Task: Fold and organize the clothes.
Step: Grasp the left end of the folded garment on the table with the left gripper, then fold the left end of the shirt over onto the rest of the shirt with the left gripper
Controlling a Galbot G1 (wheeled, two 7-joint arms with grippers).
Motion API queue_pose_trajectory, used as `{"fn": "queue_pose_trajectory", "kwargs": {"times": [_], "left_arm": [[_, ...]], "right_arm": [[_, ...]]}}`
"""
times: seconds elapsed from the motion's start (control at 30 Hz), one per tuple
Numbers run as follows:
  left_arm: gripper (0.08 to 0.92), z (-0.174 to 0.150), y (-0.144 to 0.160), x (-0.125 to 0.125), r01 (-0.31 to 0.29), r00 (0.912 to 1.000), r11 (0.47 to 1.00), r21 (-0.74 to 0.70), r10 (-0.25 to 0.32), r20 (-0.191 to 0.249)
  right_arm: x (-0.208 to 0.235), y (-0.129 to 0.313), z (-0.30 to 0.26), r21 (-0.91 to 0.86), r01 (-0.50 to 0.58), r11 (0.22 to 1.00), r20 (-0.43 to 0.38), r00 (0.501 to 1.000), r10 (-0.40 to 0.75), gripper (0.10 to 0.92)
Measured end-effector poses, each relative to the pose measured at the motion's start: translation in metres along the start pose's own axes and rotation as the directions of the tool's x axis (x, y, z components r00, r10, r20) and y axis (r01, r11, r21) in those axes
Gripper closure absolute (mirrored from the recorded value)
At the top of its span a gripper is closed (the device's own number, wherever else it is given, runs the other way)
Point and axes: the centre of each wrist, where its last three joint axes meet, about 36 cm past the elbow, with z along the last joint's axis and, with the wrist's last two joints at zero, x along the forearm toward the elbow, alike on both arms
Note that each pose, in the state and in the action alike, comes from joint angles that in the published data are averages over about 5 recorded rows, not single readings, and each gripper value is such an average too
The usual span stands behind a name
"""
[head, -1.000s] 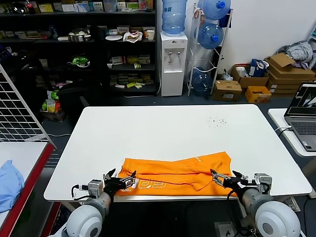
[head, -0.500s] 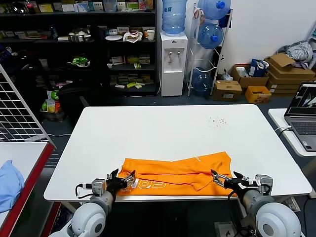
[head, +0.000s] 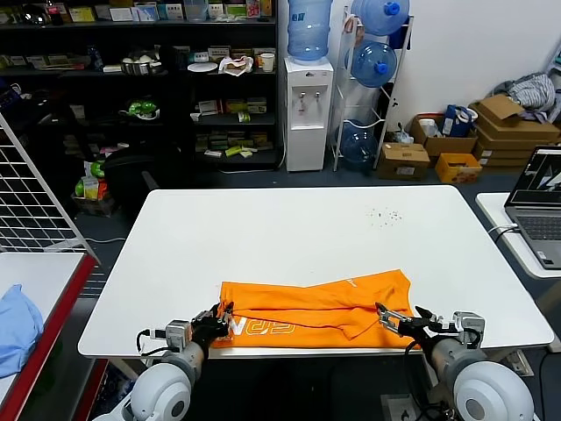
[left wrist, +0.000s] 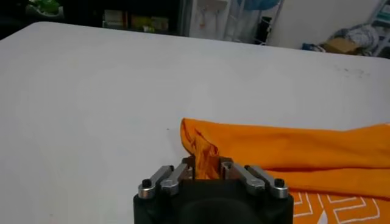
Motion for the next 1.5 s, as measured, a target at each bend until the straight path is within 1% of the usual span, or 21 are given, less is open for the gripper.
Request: {"fn": "queue_pose_trajectory", "kwargs": {"times": [0.13,0.23,0.47,0.63,0.73,0.83,0.93,1.0,1.1,1.27,1.33,1.4,1.5], "left_arm": [[0.83,0.001,-0.002,0.002,-0.001,1.0,1.0,0.003,0.001,-0.001],[0.882,0.001,-0.003,0.004,0.0,1.0,1.0,0.005,0.0,-0.002],[0.888,-0.012,0.001,0.016,0.009,0.9999,1.0,0.0,-0.009,0.006],[0.888,-0.028,0.014,0.031,0.027,0.9994,1.0,-0.014,-0.027,0.024],[0.888,-0.037,0.027,0.04,0.052,0.9983,0.998,-0.031,-0.051,0.027],[0.888,-0.044,0.046,0.048,0.092,0.9956,0.994,-0.052,-0.091,0.023],[0.888,-0.05,0.066,0.057,0.144,0.9896,0.986,-0.08,-0.143,0.019],[0.888,-0.054,0.081,0.062,0.181,0.9835,0.978,-0.104,-0.18,0.017],[0.888,-0.059,0.103,0.068,0.236,0.9715,0.962,-0.139,-0.237,0.016],[0.888,-0.067,0.142,0.076,0.316,0.9479,0.93,-0.185,-0.318,0.024],[0.888,-0.072,0.156,0.078,0.339,0.9399,0.919,-0.199,-0.34,0.03],[0.888,-0.077,0.167,0.08,0.354,0.9342,0.911,-0.209,-0.355,0.038],[0.888,-0.085,0.174,0.082,0.361,0.9318,0.909,-0.208,-0.36,0.043]], "right_arm": [[-0.001,0.0,0.001,-0.002,-0.001,1.0,0.004,1.0,0.001,0.101],[-0.001,0.001,0.001,-0.002,0.0,1.0,0.009,1.0,0.0,0.101],[-0.006,0.003,0.0,0.003,0.009,1.0,0.035,0.999,-0.009,0.101],[-0.011,0.006,-0.003,0.032,0.014,0.999,0.062,0.998,-0.015,0.101],[-0.013,0.009,-0.006,0.052,0.02,0.998,0.081,0.996,-0.024,0.101],[-0.015,0.012,-0.008,0.073,0.028,0.997,0.1,0.994,-0.035,0.101],[-0.019,0.015,-0.011,0.096,0.037,0.995,0.121,0.991,-0.049,0.101],[-0.021,0.017,-0.012,0.113,0.043,0.993,0.136,0.989,-0.059,0.101],[-0.024,0.021,-0.014,0.133,0.048,0.99,0.159,0.985,-0.069,0.101],[-0.028,0.025,-0.015,0.147,0.04,0.988,0.19,0.979,-0.068,0.101],[-0.031,0.025,-0.013,0.146,0.031,0.989,0.197,0.979,-0.06,0.101],[-0.034,0.024,-0.011,0.143,0.018,0.989,0.203,0.978,-0.047,0.101],[-0.04,0.021,-0.006,0.134,-0.009,0.991,0.208,0.978,-0.019,0.101]]}}
